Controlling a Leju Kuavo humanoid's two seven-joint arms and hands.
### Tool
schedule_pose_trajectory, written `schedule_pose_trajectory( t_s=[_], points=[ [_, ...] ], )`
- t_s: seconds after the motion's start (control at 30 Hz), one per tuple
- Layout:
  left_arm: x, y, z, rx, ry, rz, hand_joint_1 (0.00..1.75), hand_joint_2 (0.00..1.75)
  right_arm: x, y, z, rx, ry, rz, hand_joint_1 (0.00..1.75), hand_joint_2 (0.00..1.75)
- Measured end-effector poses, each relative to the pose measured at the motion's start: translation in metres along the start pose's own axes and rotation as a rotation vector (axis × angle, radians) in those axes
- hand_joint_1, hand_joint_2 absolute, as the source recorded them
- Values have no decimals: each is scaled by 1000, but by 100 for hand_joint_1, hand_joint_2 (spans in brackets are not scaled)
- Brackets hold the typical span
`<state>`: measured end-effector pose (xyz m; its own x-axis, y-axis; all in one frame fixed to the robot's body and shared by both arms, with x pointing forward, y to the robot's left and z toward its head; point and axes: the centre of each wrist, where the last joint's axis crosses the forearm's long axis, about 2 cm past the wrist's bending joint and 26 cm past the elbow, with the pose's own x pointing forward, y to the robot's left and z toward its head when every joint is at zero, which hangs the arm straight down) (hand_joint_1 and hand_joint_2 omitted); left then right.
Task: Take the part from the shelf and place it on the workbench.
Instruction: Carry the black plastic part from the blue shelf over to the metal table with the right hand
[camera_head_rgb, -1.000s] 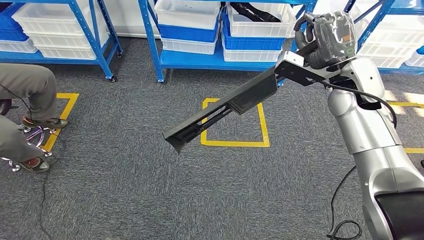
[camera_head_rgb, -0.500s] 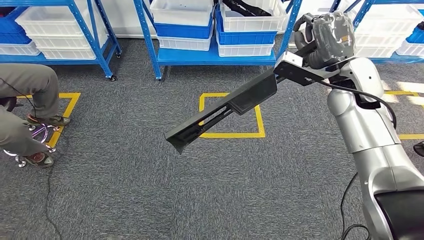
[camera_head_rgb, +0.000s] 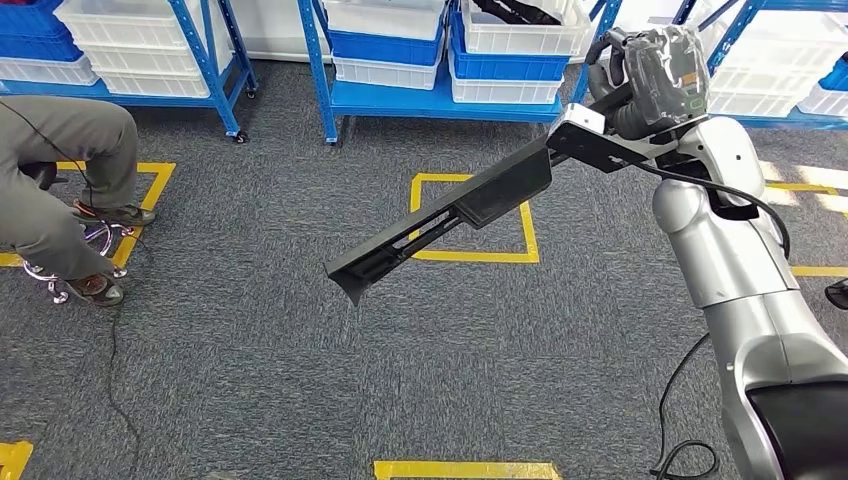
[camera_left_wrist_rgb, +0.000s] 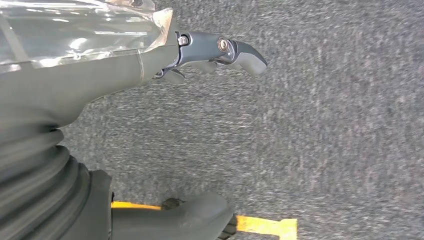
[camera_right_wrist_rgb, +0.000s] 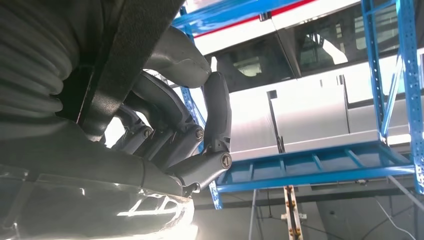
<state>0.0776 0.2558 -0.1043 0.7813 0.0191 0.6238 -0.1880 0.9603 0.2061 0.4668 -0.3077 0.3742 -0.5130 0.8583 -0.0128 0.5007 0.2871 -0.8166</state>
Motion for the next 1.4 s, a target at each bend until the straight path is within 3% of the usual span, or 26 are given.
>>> schedule_pose_trajectory(
  t_s=[0.77, 1.4],
  points=[
    [-3, 2, 1, 15, 5, -2, 0, 175, 6, -3, -9, -39, 5, -33, 175, 175],
    [-8, 0, 4, -3, 12, -17, 0, 175, -9, -15, -8, -43, 67, 2, 175, 175]
  ],
)
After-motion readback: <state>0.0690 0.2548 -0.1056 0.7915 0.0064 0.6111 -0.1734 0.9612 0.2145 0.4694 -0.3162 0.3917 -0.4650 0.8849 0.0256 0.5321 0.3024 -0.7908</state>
